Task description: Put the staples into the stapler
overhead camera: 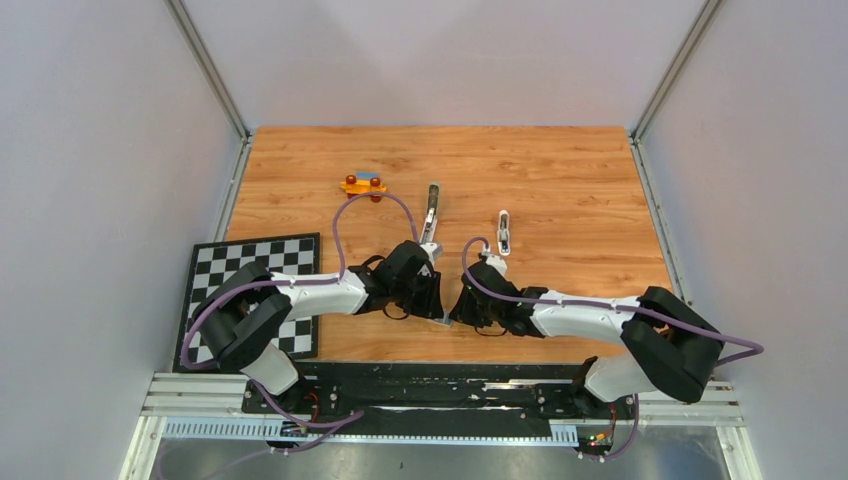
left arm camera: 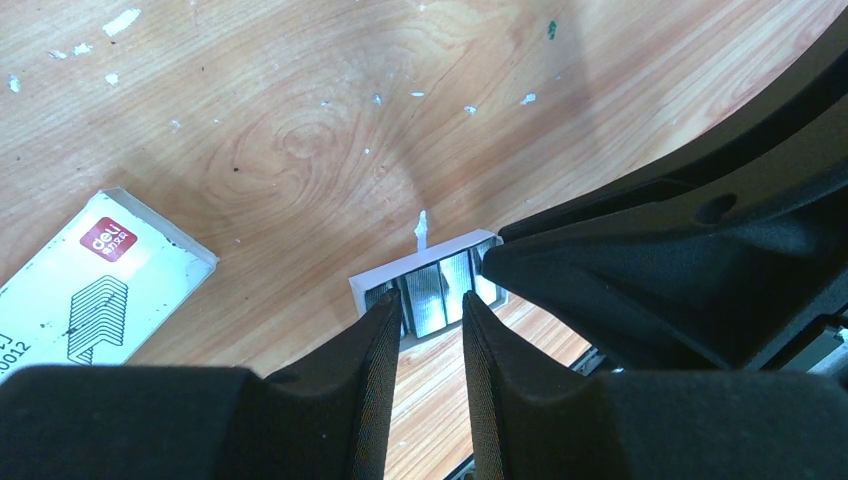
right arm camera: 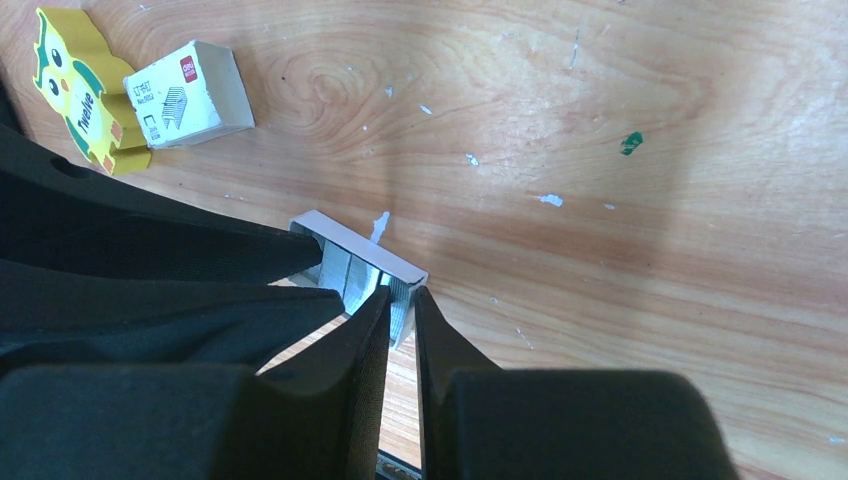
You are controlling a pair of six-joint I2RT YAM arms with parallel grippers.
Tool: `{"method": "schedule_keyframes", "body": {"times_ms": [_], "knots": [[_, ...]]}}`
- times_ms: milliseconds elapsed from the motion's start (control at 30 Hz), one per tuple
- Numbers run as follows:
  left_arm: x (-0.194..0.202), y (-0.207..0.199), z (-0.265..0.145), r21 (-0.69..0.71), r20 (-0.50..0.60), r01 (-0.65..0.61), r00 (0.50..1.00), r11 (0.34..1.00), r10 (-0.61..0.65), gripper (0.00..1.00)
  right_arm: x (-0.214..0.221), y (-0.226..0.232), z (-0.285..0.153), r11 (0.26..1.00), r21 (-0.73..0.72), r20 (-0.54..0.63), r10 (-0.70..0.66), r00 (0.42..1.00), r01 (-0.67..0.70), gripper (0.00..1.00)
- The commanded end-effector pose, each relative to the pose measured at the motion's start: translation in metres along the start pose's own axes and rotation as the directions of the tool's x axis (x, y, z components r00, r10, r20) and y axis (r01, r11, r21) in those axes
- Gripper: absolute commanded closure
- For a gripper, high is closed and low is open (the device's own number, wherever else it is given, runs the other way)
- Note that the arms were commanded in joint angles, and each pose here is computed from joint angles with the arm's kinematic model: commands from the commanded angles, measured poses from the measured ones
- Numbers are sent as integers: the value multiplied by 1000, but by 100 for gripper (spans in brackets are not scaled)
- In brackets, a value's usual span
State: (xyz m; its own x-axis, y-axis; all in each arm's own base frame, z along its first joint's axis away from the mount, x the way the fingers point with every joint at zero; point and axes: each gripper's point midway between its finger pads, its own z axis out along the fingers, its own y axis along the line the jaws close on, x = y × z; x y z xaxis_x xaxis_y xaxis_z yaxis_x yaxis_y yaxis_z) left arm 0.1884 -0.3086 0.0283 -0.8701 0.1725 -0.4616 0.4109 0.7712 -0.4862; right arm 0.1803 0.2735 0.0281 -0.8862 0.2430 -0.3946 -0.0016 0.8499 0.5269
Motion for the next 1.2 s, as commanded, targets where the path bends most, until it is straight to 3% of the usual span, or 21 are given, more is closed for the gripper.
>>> {"method": "schedule_keyframes", "body": {"times_ms": [0,300,700,1167], "knots": [[4,3,3,-24,-23,-14,1000,1000,14,68,14,-13,4,998,49,-48,-29,998,32,83],[1,-16,-1,64,-25,15,1000,998,-13,69,13,-13,4,998,56,-45,-35,998,38,83],[-27,-48,-30,171,79,-3,997,985,-11,69,14,-15,5,997,61,-46,-37,998,39,83],[-14,-5,-20,-41,33,-32,999,999,33,70,14,-14,6,998,57,-44,-36,998,39,83]]}}
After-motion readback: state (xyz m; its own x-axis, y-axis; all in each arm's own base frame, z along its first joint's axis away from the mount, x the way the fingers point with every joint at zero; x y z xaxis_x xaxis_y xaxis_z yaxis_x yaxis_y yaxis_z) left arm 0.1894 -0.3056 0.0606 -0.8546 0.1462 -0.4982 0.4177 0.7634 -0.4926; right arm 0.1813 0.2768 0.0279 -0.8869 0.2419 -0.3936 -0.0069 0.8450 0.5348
